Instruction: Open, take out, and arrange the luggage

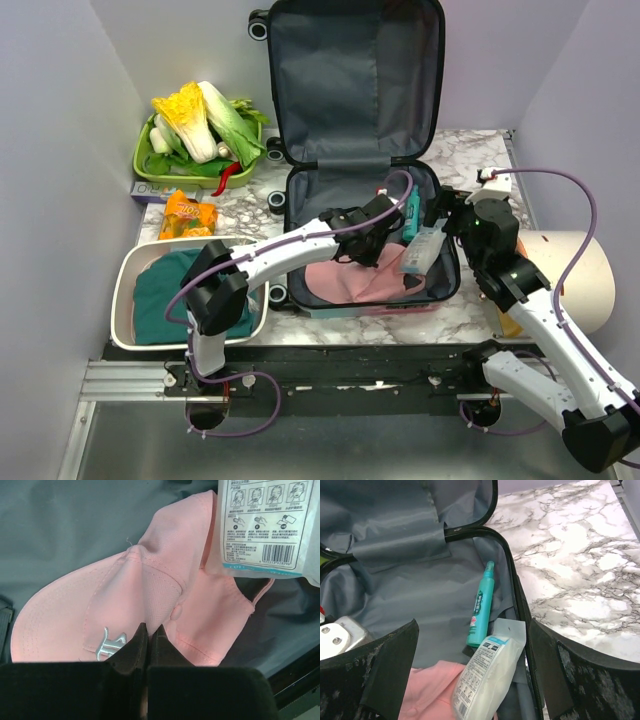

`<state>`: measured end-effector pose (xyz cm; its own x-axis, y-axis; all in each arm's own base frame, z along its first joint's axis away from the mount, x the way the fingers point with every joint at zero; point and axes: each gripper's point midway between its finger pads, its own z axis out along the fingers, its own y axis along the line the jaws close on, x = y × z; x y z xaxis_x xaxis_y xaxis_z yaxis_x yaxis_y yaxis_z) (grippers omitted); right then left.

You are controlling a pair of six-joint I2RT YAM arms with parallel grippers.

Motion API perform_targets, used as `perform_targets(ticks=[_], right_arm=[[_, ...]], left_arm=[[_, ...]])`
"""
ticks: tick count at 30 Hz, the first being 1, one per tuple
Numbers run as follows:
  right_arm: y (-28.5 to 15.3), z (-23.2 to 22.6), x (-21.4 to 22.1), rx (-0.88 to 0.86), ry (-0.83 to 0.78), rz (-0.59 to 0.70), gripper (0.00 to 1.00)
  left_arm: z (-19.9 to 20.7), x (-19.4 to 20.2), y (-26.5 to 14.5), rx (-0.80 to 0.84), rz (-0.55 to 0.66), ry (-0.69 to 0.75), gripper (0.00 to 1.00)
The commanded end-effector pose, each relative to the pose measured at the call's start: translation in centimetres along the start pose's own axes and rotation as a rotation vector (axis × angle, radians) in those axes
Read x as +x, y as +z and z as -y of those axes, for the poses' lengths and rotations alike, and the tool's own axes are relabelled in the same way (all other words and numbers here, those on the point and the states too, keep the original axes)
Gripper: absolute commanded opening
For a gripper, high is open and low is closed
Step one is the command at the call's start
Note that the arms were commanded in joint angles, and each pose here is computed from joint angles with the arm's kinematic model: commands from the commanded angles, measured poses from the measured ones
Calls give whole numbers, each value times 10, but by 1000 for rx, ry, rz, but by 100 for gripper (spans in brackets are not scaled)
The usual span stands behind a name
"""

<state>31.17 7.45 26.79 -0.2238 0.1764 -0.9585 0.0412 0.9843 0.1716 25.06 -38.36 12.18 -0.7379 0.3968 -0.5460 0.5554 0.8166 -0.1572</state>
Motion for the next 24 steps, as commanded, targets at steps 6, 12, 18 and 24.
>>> perform_targets(ticks=[6, 12, 18, 24], right_arm=[[0, -5, -4, -31, 13, 24, 100], [-1, -6, -3, -42, 21, 25, 100], [-2, -9, -4, -59, 32, 33, 100], [0, -12, -2, -72, 35, 28, 100]], left_arm=[[-30, -59, -111, -144, 287, -160, 0], [-89, -59, -183, -386, 394, -276, 0], [-156, -28, -245, -559, 435, -370, 0], [-199, 19, -276, -529, 446, -282, 0]])
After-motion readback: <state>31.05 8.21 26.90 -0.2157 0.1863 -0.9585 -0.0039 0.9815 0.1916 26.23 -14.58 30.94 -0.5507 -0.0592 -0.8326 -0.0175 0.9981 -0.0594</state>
